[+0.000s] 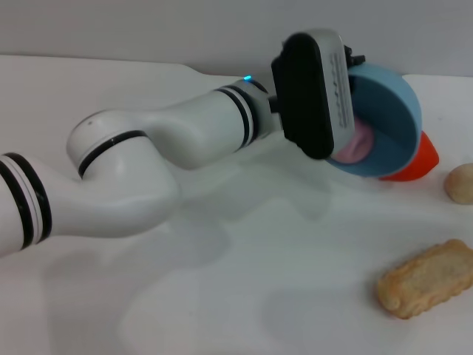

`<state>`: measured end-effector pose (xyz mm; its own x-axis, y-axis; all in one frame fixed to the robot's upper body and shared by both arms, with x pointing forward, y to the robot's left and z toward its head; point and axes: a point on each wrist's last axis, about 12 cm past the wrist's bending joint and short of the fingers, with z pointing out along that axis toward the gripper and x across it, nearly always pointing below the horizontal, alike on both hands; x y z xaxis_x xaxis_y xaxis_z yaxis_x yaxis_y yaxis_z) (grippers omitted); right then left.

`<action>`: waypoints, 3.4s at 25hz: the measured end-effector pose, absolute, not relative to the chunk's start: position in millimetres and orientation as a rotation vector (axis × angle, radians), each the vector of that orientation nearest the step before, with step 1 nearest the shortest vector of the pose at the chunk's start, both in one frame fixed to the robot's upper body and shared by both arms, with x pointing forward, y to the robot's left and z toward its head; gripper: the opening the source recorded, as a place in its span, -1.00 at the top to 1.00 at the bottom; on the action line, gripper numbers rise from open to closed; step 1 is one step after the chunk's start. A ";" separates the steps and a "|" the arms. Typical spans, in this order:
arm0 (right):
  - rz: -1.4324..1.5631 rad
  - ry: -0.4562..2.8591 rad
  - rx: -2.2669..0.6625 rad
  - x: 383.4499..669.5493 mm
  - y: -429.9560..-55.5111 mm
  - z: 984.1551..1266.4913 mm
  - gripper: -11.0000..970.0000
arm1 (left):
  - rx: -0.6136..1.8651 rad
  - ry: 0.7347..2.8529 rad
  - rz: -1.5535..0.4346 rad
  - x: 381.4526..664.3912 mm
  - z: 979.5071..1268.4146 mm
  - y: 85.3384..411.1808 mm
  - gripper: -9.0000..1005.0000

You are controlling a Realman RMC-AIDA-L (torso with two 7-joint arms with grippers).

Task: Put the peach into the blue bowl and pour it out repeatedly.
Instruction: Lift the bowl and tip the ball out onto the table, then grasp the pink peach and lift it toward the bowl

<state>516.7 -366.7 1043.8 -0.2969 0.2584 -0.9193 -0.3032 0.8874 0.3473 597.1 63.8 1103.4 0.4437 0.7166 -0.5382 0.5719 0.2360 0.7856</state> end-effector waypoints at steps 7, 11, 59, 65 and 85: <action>0.556 1.790 -0.036 518.7 -364.4 1043.2 -0.26 | 1.468 1.153 0.173 591.9 1099.8 63.7 0.98; 0.559 1.792 -0.032 518.2 -363.8 1042.1 -0.26 | 1.422 1.125 0.178 590.2 1100.7 68.9 0.98; 1.029 2.463 -0.469 554.6 -235.0 1029.8 -0.25 | 0.758 1.945 -0.108 653.0 1094.1 133.7 0.98; 0.982 2.480 -0.542 560.6 -216.1 1025.5 -0.25 | 0.756 1.947 -0.109 652.1 1092.9 133.7 0.98; 1.001 2.441 -0.627 560.4 -192.2 1019.9 -0.14 | 0.754 1.940 -0.109 652.6 1094.1 132.3 0.98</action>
